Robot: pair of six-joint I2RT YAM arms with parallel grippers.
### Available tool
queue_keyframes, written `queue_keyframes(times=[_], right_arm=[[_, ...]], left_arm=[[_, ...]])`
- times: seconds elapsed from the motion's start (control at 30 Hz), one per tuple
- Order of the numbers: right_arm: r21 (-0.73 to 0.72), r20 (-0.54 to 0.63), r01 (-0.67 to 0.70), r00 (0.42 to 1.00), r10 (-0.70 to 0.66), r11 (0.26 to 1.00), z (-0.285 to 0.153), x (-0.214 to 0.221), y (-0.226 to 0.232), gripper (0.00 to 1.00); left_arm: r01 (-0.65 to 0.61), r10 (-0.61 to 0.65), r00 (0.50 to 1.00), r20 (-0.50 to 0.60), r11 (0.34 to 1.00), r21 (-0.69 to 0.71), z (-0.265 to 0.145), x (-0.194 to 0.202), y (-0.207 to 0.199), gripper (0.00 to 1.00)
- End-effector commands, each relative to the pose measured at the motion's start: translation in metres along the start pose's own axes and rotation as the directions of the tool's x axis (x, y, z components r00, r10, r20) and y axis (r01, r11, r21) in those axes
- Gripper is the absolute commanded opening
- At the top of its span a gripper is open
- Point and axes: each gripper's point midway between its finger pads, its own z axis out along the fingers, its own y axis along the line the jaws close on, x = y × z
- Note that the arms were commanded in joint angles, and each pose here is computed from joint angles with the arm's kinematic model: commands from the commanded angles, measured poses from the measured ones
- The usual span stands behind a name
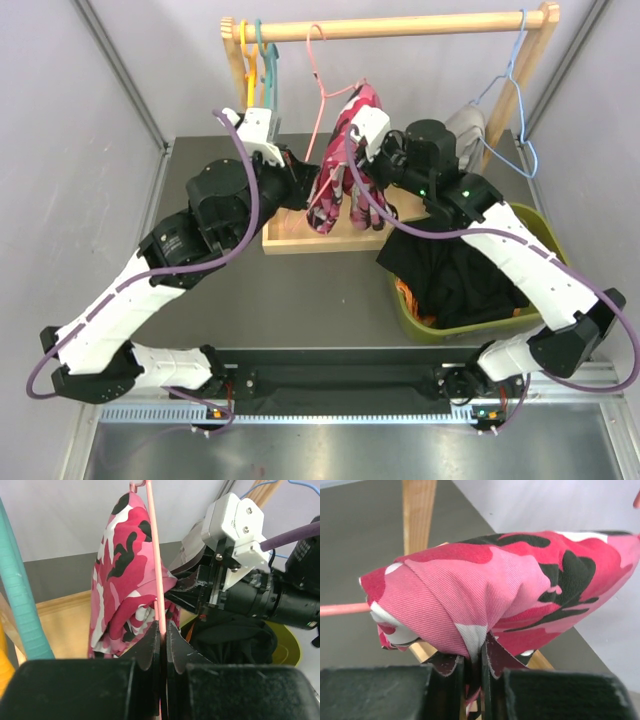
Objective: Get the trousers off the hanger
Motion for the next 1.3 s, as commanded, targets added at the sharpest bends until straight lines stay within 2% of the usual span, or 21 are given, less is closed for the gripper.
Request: queue_keyframes(times=[0.0, 0.13, 0.17, 0.27, 0.47, 0.67, 0.97, 1.27], right_arm=[[-0.047, 0.102, 0.069, 0.993, -0.064, 0.996, -0.023, -0.043, -0.009, 0.00], [-0.182, 0.236, 0.150, 0.966, -0.105, 0.972, -0.070, -0.090, -0.001, 0.00], [-0.158, 0.291, 0.143, 0.952, -0.092, 0.977, -0.091, -0.114, -0.011, 0.00], [-0.145, 0.386, 0.133, 0.920, -0.068, 0.980, -0.132, -0.152, -0.020, 0.00], [-0.091, 0.519, 0.125, 0.853, -0.060, 0.988, -0.204, -0.196, -0.035, 0.00], [-0.082, 0.554, 0.127, 0.830, -0.061, 0.988, -0.231, -0.207, -0.033, 0.00], [-0.082, 0.565, 0.211, 0.815, -0.128, 0.974, -0.253, -0.207, -0.022, 0.00], [-0.029, 0.577, 0.221, 0.800, -0.164, 0.975, -0.282, -0.213, -0.021, 0.00]], left_arm=[[0.084, -0.103, 0.970, 0.221, 0.992, 0.094, -0.038, -0.075, -0.008, 0.00], [0.037, -0.033, 0.982, 0.184, 0.999, -0.018, -0.026, -0.050, 0.012, 0.00], [0.027, -0.020, 0.985, 0.174, 0.999, -0.036, -0.023, -0.044, 0.015, 0.00], [-0.033, 0.045, 0.992, 0.118, 0.994, -0.104, -0.007, -0.018, 0.025, 0.00], [-0.130, 0.132, 0.991, -0.002, 0.978, -0.165, 0.020, 0.034, 0.036, 0.00], [-0.189, 0.178, 0.981, -0.075, 0.961, -0.200, 0.031, 0.067, 0.047, 0.00], [-0.211, 0.198, 0.977, -0.079, 0.954, -0.215, 0.026, 0.067, 0.053, 0.00], [-0.269, 0.241, 0.960, -0.140, 0.932, -0.242, 0.024, 0.088, 0.066, 0.00]])
